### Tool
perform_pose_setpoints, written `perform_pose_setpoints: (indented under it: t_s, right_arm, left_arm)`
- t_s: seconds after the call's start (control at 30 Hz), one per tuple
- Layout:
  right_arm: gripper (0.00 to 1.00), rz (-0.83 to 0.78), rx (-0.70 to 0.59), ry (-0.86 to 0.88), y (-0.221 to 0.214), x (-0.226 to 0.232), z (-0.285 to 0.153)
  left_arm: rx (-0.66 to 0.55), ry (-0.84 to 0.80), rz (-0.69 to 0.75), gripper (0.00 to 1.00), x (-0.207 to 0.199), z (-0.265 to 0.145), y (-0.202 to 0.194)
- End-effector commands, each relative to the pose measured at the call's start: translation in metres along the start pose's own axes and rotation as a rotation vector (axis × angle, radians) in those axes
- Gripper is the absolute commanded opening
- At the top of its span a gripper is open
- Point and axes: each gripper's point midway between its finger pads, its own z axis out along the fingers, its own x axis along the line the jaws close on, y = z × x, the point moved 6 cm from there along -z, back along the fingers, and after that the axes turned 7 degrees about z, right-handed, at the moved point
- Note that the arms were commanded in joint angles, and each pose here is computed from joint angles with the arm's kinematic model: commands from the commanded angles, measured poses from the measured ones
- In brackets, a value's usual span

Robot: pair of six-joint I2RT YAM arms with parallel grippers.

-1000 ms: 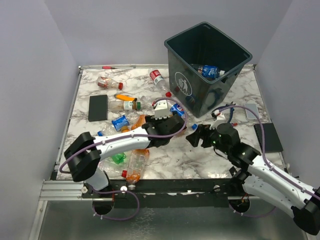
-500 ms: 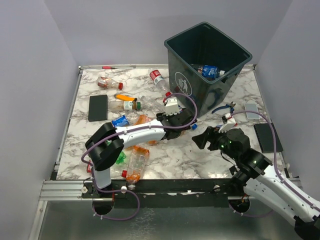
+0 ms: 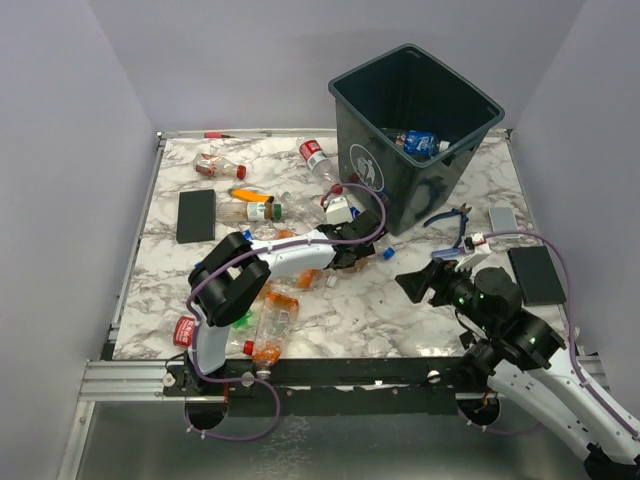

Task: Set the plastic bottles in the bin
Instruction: Pick up the plastic bottle at the center of the board.

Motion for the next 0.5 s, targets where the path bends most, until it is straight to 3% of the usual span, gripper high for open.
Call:
perform_pose_setpoints:
  t_s: [0.0,0.2,0.47]
  right_arm:
    - [0.82,0.013,-0.013,-0.021,0.004,0.000,-0.006]
    - [0.82,0.009,-0.021,-0.027,0.012,0.006,-0.004]
    - [0.82,0.052,-0.077,0.031,0.023,0.017,-0.015]
  left_arm:
    - [0.038,-0.041,-0.024,0.76,-0.003,0.003,-0.008]
    - [0.038,-0.078,0.044,0.70,0.005,-0.009,-0.011]
    - [-0.119,-0.275,0.125,0.60,0.001,-0.079,0.023]
